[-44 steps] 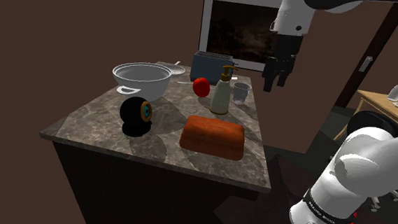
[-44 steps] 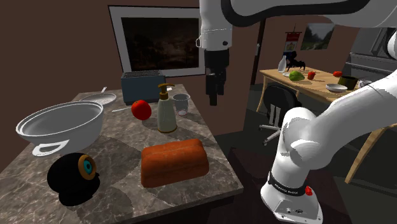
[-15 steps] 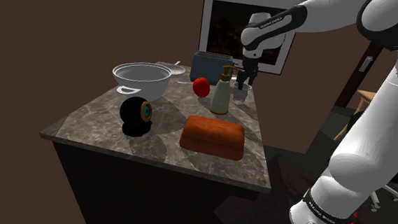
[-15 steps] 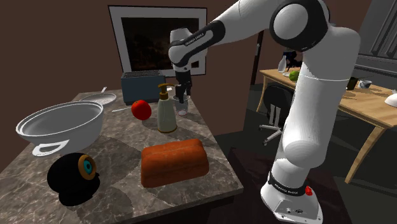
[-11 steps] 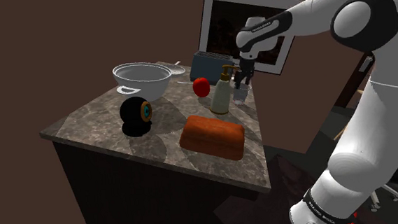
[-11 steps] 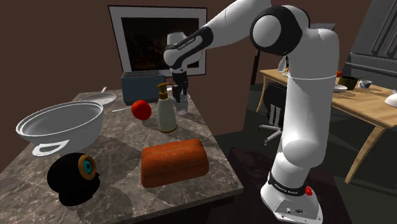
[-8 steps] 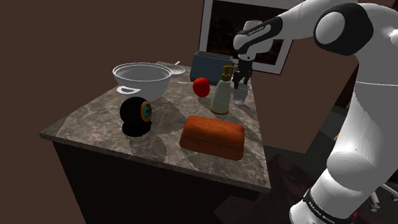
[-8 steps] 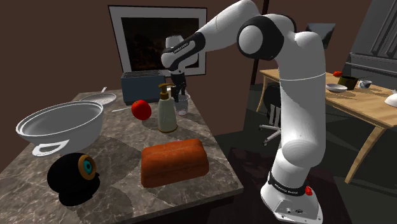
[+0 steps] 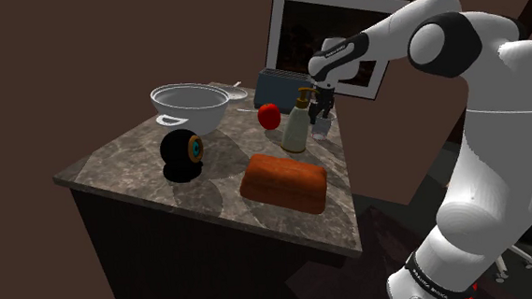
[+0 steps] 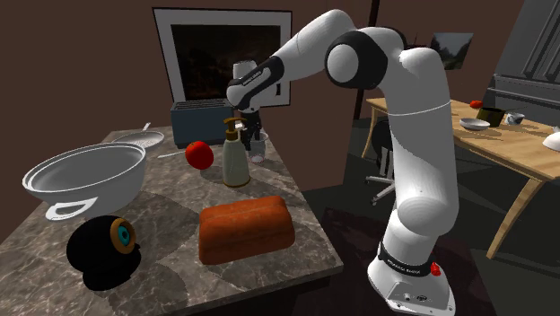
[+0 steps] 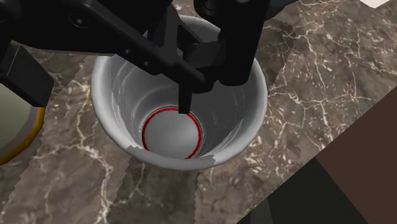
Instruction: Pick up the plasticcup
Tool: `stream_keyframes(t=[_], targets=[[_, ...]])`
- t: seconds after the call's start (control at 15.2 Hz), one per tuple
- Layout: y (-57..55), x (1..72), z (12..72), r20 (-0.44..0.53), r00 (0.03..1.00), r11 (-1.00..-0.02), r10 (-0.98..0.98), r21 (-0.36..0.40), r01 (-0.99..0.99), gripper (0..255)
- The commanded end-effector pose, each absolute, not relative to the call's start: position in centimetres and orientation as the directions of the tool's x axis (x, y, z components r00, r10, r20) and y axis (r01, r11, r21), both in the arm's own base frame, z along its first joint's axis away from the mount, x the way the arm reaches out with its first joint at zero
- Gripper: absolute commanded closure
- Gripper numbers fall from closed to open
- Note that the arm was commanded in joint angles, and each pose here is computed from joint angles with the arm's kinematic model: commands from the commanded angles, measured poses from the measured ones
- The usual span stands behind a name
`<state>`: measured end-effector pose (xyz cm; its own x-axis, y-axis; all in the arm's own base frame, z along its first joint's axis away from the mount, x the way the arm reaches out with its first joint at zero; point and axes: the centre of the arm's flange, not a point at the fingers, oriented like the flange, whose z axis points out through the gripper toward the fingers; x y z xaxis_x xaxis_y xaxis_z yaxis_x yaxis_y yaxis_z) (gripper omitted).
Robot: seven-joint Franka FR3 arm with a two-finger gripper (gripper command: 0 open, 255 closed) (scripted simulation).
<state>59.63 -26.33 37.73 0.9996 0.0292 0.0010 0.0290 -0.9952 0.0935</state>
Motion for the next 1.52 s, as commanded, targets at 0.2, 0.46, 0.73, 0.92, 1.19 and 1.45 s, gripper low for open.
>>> stream_keyframes(t=[0.2, 0.46, 0.73, 0.92, 1.19, 1.45], targets=[[-26.3, 59.6, 37.0, 0.001, 1.000, -0.995, 0.029, 0.094, 0.029, 255], [-26.3, 59.6, 37.0, 0.001, 1.000, -0.995, 0.029, 0.094, 0.029, 255], [-26.3, 59.6, 37.0, 0.001, 1.000, -0.995, 0.029, 0.094, 0.029, 255], [-26.3, 59.6, 38.5, 0.001, 1.000, -0.995, 0.029, 0.094, 0.029, 255], [-26.3, 59.6, 40.7, 0.001, 1.000, -0.995, 0.029, 0.094, 0.029, 255], [-26.3, 59.6, 42.8, 0.001, 1.000, -0.995, 0.029, 0.094, 0.029, 255]])
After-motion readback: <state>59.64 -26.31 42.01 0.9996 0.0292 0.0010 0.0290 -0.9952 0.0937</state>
